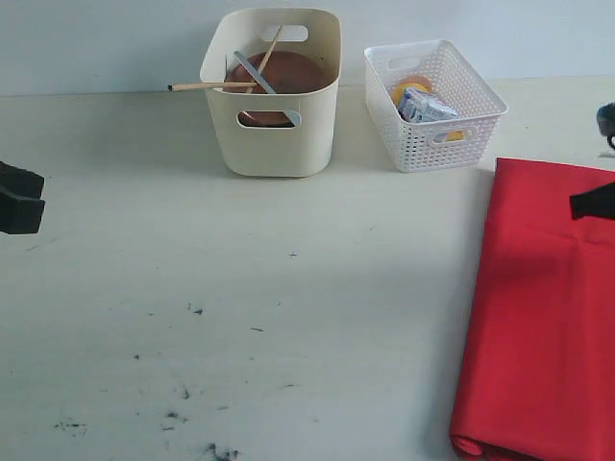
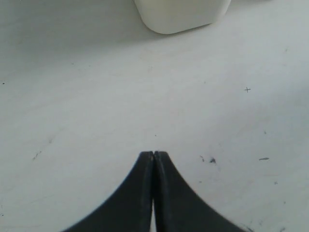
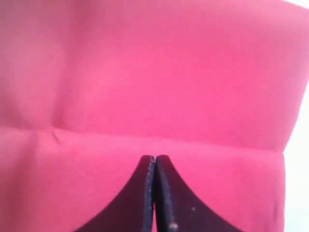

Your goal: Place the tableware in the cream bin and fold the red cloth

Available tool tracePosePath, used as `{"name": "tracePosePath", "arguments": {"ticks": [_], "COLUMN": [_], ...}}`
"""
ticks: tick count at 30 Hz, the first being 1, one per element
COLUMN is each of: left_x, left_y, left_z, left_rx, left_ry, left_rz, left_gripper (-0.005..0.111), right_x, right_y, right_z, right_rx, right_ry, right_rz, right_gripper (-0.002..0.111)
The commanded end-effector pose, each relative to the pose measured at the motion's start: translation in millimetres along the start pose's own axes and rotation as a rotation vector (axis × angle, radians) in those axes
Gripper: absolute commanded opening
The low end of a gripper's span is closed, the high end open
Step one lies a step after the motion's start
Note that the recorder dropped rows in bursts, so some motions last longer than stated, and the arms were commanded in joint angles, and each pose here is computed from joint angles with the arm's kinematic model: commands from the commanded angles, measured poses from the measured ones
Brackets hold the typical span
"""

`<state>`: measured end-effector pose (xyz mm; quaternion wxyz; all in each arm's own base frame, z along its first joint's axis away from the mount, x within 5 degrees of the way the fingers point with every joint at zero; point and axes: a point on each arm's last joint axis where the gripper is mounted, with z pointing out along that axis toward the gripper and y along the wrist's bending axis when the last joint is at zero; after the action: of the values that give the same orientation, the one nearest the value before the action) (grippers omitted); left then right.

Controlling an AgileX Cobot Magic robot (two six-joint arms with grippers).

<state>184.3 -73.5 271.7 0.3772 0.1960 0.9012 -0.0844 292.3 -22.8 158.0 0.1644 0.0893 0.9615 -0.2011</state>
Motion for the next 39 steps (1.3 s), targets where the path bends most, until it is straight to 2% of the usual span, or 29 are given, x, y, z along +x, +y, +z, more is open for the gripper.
{"name": "tracePosePath", "arguments": {"ticks": [1, 6, 9, 11, 15, 20, 23, 27, 29, 32, 34, 36, 39], "left_x": [1, 0, 0, 0, 1, 1, 1, 1, 1, 1, 1, 1, 2], "left_y": [0.8, 0.8, 0.8, 0.8, 0.6, 0.6, 0.6, 0.6, 0.6, 0.6, 0.6, 0.6, 0.5], "left_z": [-1, -1, -1, -1, -1, -1, -1, -1, -1, -1, -1, -1, -1], "left_rx": [-0.003, -0.003, -0.003, -0.003, -0.001, -0.001, -0.001, -0.001, -0.001, -0.001, -0.001, -0.001, 0.000], "left_ry": [-0.005, -0.012, -0.012, -0.011, -0.004, -0.005, -0.005, -0.005, -0.005, -0.005, -0.005, -0.005, 0.003], "left_rz": [-0.005, -0.007, -0.007, -0.011, -0.020, -0.050, -0.068, -0.070, -0.070, -0.070, -0.070, -0.070, -0.070], "left_gripper": [0.002, 0.002, 0.002, 0.002, 0.002, 0.002, 0.002, 0.002, 0.002, 0.002, 0.002, 0.002, 0.002], "right_x": [-3, 17, 21, 17, -11, -66, -91, -122, -131, -128, -117, -107, -98], "right_y": [-3, 18, 29, 30, 33, 46, 49, 23, -3, -39, -54, -53, -42], "right_z": [-21, 9, 37, 57, 82, 97, 100, 85, 78, 84, 95, 108, 127], "right_rx": [-0.099, -0.188, -0.180, -0.154, -0.143, -0.156, -0.154, -0.099, -0.067, -0.035, -0.038, -0.084, -0.124], "right_ry": [-0.067, -0.013, 0.030, 0.067, 0.046, -0.064, -0.067, -0.099, -0.106, -0.060, 0.020, 0.081, 0.121], "right_rz": [0.102, 0.075, -0.002, 0.029, -0.041, -0.111, -0.044, 0.069, 0.198, 0.368, 0.457, 0.467, 0.387], "right_gripper": [0.000, 0.000, 0.000, 0.000, 0.000, 0.000, 0.000, 0.000, 0.000, 0.000, 0.000, 0.000, 0.000]}}
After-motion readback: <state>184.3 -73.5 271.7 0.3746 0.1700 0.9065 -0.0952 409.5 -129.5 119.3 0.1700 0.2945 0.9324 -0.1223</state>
